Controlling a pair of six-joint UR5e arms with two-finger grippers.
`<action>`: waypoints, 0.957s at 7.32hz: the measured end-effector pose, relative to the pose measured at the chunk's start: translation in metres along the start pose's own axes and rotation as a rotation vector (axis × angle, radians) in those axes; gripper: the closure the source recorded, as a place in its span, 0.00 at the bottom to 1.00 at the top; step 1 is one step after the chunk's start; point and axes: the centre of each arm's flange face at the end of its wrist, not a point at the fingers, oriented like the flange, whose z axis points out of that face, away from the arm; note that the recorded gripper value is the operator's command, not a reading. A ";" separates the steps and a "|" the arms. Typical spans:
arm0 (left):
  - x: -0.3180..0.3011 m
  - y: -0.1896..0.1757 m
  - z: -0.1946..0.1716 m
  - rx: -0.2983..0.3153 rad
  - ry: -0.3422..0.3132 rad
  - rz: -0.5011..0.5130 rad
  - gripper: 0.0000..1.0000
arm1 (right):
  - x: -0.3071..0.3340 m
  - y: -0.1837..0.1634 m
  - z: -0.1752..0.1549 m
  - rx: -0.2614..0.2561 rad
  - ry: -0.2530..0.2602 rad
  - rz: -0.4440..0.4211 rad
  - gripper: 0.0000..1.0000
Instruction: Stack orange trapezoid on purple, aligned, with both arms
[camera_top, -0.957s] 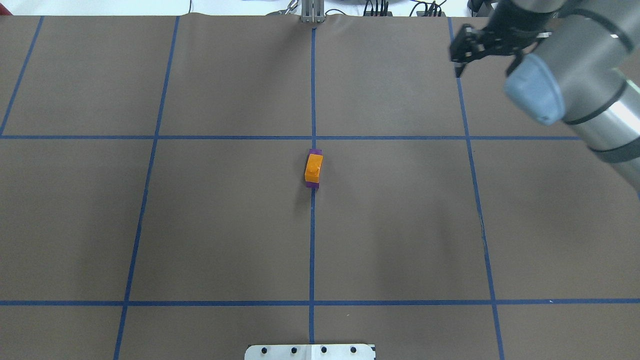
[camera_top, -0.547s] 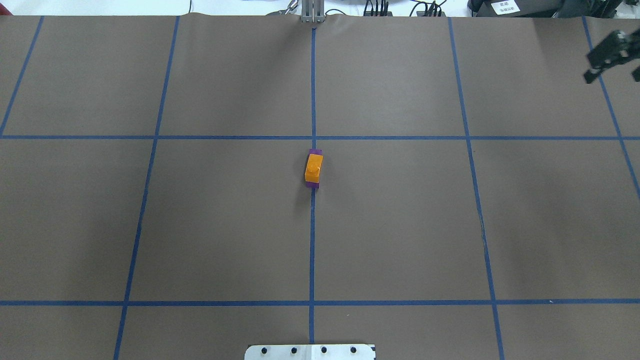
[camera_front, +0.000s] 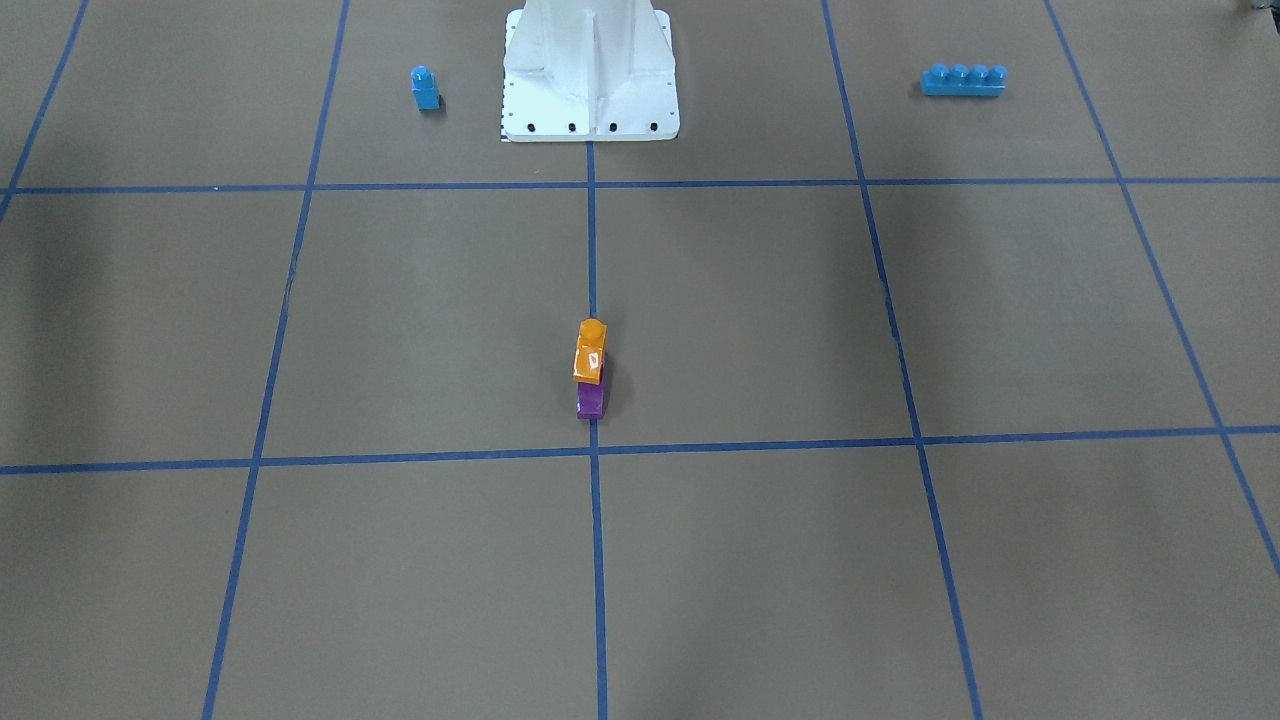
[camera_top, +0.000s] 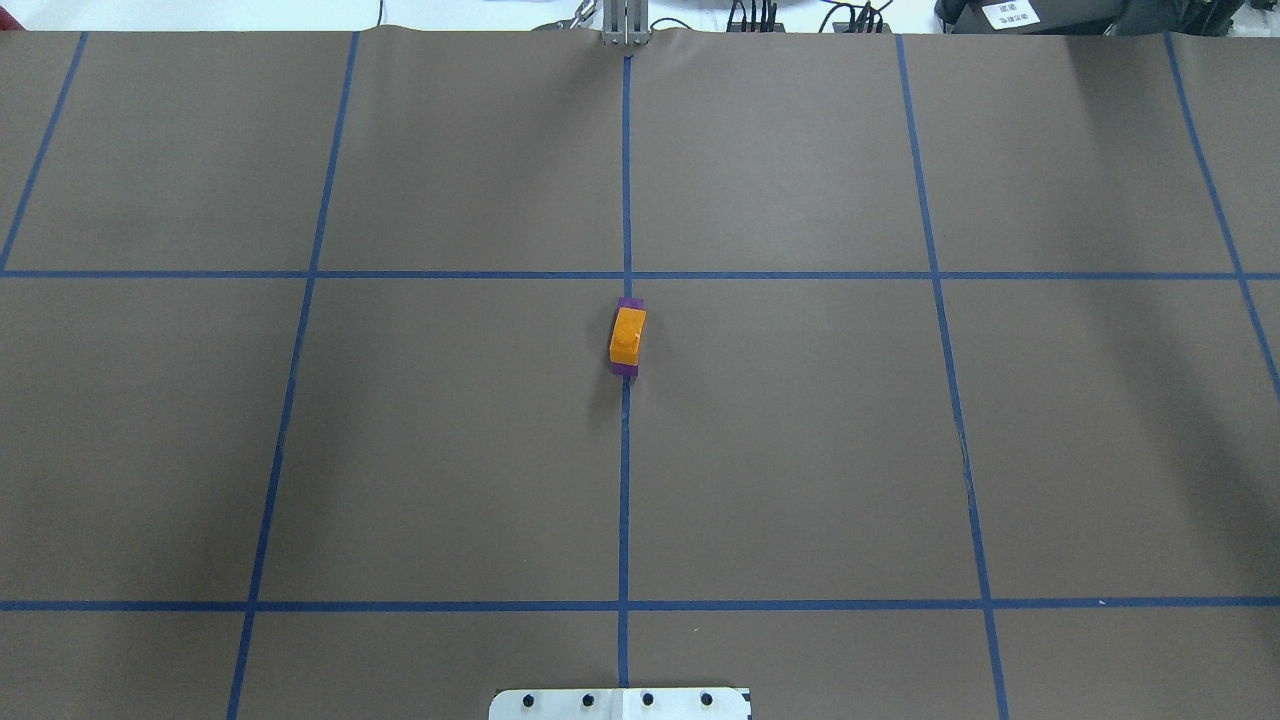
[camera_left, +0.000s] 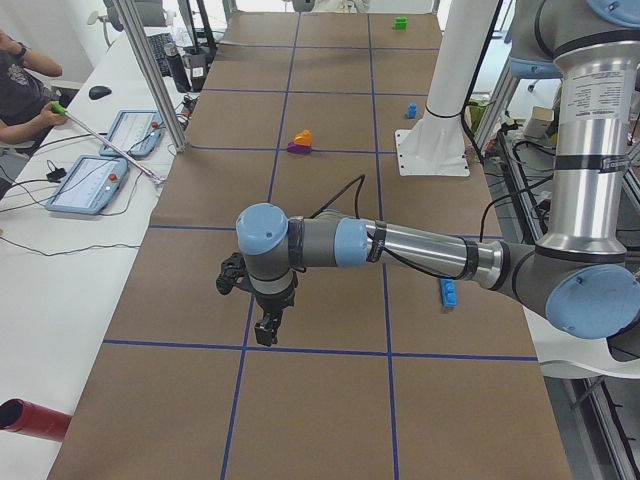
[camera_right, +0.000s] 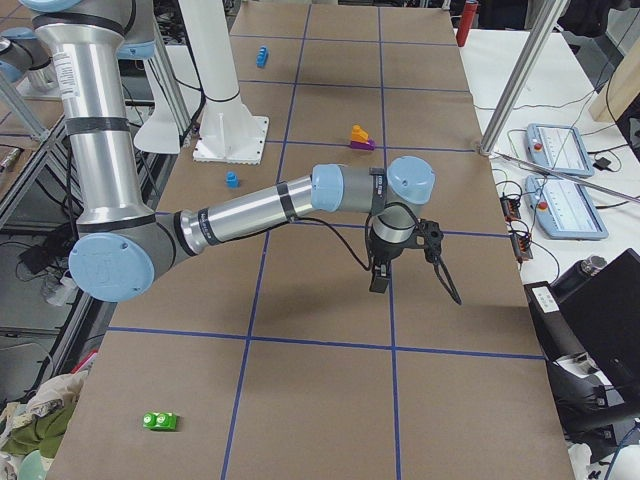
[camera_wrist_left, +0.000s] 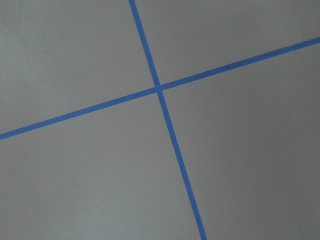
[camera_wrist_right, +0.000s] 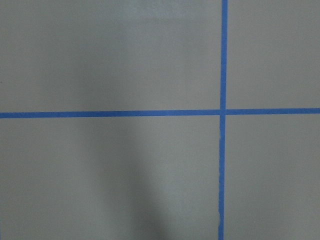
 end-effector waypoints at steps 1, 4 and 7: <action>-0.006 0.003 0.006 -0.006 0.001 -0.008 0.00 | 0.021 0.008 0.013 0.016 -0.007 -0.010 0.00; -0.010 0.008 0.010 -0.013 0.003 -0.017 0.00 | 0.068 0.037 0.055 0.055 -0.014 -0.040 0.00; -0.012 0.018 0.017 -0.026 0.009 -0.029 0.00 | 0.078 0.047 0.064 0.054 -0.015 -0.030 0.00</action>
